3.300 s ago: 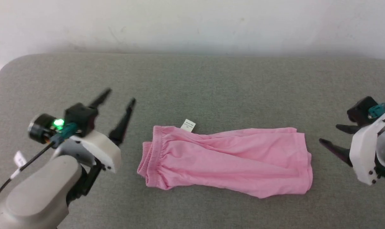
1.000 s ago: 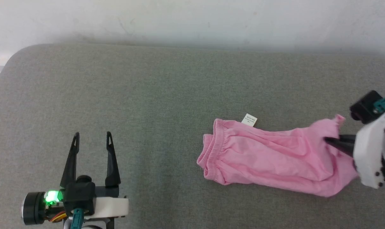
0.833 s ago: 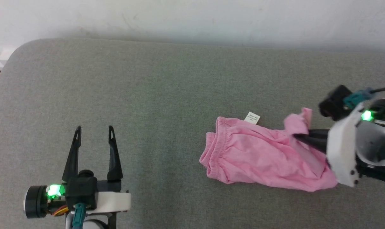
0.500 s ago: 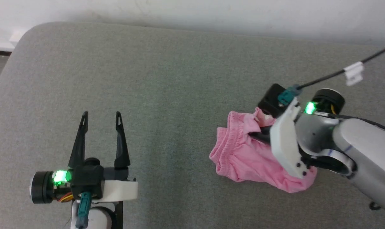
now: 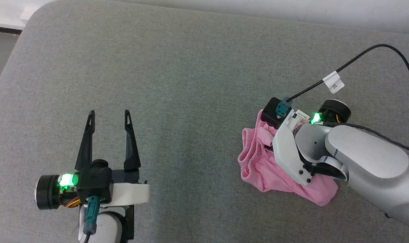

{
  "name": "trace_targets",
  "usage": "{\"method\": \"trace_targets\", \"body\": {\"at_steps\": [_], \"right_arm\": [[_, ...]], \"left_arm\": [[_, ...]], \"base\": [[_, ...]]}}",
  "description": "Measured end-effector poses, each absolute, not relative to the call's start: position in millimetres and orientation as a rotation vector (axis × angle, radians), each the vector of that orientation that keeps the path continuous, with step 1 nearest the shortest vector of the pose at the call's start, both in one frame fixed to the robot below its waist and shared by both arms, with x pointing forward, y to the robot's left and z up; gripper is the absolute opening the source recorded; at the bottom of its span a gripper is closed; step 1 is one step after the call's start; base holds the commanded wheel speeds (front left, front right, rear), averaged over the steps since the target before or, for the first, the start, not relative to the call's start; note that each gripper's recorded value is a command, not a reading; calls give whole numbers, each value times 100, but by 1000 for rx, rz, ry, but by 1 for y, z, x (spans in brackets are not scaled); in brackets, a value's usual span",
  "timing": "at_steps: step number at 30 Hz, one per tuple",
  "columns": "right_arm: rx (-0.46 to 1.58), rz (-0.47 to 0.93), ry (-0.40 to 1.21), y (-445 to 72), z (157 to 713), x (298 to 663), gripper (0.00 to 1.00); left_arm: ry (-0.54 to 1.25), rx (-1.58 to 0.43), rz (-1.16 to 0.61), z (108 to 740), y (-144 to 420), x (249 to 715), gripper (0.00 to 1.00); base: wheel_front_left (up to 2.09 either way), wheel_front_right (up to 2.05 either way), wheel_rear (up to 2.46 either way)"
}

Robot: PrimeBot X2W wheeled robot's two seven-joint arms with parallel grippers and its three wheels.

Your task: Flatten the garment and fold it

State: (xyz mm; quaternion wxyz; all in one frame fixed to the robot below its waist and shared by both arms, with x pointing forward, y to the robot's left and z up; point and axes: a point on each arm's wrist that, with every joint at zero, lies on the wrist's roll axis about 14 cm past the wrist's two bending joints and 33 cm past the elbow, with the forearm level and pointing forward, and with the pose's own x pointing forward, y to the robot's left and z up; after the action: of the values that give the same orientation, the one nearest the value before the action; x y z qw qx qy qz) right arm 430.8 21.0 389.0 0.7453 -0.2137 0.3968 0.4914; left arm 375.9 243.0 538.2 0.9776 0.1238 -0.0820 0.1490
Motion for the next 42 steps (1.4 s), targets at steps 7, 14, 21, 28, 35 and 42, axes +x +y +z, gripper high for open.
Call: {"method": "trace_targets", "body": {"at_steps": [7,14,21,28,35,42], "right_arm": [[-396,1119,622,35,434,436,100],[-306,968,231,-2,533,477,100],[-204,692,-77,-80,596,497,100],[-80,474,-159,-134,589,478,100],[-58,456,42,-131,568,478,100],[-101,641,604,-101,486,448,100]], "left_arm": [[-168,249,309,540,247,371,100],[-196,239,262,546,235,371,100],[-246,216,204,559,216,377,100],[-258,206,174,561,206,375,100],[-261,201,162,562,204,376,100],[-239,198,165,556,206,375,100]], "base": [[0,0,0],[0,0,0],[0,0,0],[0,0,0],[0,0,0],[0,0,0]]}}
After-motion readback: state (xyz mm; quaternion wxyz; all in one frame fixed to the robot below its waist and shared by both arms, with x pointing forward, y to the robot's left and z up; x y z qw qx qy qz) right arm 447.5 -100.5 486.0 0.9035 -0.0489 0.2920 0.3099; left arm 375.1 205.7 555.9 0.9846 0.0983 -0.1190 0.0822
